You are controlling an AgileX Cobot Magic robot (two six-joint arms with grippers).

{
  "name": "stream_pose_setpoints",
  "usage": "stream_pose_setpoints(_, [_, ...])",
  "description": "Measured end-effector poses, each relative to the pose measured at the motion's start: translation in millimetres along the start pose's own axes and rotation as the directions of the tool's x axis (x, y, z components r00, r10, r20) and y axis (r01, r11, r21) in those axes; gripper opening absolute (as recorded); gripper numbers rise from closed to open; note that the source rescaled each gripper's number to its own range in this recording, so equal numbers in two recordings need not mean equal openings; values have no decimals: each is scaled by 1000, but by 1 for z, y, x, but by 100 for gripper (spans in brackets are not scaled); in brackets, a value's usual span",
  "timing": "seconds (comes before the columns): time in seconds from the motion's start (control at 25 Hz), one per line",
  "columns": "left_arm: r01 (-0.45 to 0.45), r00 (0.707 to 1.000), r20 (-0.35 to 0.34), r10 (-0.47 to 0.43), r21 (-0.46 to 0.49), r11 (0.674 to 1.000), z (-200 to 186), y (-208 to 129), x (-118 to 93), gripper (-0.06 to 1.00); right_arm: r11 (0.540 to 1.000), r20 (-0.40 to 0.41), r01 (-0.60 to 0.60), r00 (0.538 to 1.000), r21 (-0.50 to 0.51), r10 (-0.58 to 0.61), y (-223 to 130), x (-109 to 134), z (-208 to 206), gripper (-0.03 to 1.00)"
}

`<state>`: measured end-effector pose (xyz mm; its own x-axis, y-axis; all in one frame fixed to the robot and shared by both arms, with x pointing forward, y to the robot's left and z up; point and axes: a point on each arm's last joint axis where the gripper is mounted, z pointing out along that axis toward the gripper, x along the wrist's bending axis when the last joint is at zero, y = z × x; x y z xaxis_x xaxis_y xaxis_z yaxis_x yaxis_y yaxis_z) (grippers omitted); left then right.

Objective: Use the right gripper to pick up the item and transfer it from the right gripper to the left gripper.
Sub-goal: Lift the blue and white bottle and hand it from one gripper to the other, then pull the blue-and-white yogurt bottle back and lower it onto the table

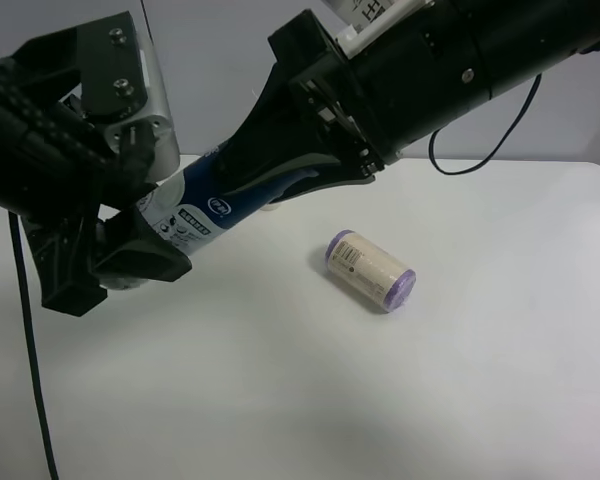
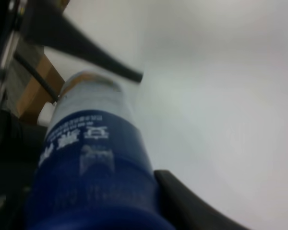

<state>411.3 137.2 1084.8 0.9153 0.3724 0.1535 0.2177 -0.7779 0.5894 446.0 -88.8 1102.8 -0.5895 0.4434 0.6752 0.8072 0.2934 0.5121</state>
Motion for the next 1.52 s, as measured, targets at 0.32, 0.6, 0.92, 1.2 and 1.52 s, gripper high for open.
stream_pose_setpoints(0.32, [-42,999,4,42,0,999,-1,1,-1,1,1000,-2,-2,1000,-1,2,0,0,0,0])
stream_pose_setpoints(0.6, [-49,999,10,48,13,999,0,-1,-1,1,1000,-20,-13,1000,-7,13,1,2,0,47])
stream_pose_setpoints(0.92, [-53,999,10,53,20,998,0,-1,-1,1,1000,-26,-2,1000,11,2,-1,3,0,99])
stream_pose_setpoints(1.2, [-53,999,10,53,20,998,0,-1,-1,1,995,-55,-24,998,95,29,-9,5,-1,100])
stream_pose_setpoints(1.52, [-53,999,10,53,20,998,0,-1,-1,1,978,-4,-34,999,207,35,-22,8,-10,100])
